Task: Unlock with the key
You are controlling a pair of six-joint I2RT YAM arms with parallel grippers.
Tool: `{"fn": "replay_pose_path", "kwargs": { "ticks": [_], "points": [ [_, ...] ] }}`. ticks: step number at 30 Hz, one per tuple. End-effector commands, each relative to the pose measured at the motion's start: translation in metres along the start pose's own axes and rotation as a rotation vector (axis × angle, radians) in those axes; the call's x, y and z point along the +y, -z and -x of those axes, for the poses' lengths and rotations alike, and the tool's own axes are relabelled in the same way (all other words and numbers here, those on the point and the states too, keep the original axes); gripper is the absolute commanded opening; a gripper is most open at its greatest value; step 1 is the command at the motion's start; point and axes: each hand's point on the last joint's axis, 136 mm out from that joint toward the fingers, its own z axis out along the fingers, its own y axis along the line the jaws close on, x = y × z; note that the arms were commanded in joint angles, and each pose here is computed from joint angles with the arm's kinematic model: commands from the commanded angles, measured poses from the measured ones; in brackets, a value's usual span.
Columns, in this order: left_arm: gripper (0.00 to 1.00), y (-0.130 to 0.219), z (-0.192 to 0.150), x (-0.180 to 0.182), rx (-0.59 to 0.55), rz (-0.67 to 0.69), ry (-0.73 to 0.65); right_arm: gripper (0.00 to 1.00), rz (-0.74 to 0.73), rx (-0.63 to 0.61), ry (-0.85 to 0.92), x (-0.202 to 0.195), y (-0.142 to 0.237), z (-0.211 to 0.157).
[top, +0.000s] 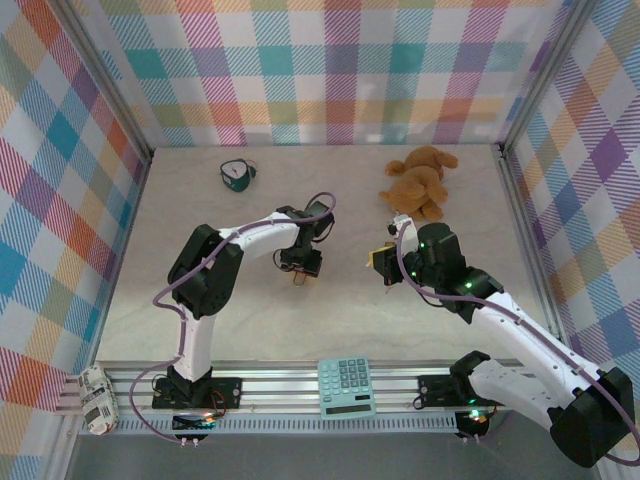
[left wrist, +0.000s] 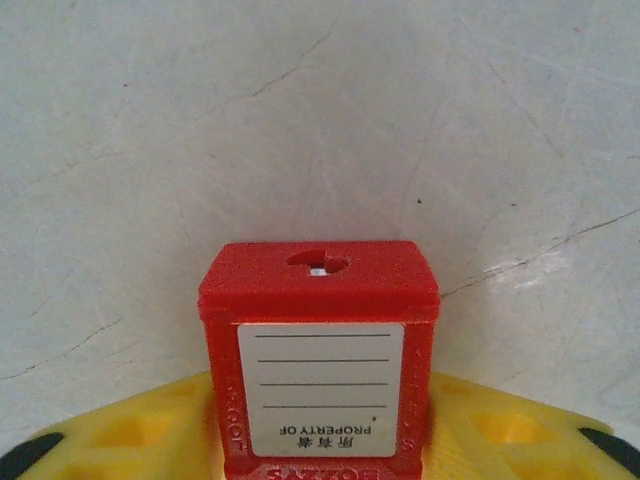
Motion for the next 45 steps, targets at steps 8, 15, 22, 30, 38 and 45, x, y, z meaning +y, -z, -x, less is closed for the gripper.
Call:
{"fn": "replay_pose_path", "kwargs": {
  "ticks": [8,15,22,30,38,45],
  "points": [
    [0.34,0.000,-0.003,0.031,-0.049,0.078,-0.048,0.00,0.002,0.005,-0.013,0.004,0.005,0.002],
    [0.31,0.059,0.010,0.004,-0.314,-0.061,-0.093,0.00,0.050,0.017,-0.076,0.012,0.000,0.004],
    [0.34,0.115,0.005,-0.037,-0.713,-0.163,-0.262,0.00,0.052,-0.062,-0.141,0.017,0.010,0.030],
    [0.33,0.166,-0.017,-0.072,-1.021,-0.176,-0.445,0.00,0.085,-0.118,-0.147,0.035,0.021,0.046],
    [0.32,0.193,-0.032,-0.100,-1.159,-0.170,-0.552,0.00,0.094,-0.168,-0.144,0.044,0.033,0.052],
    [0.32,0.197,-0.030,-0.112,-1.196,-0.153,-0.585,0.00,0.101,-0.162,-0.138,0.051,0.038,0.055]
  ]
}}
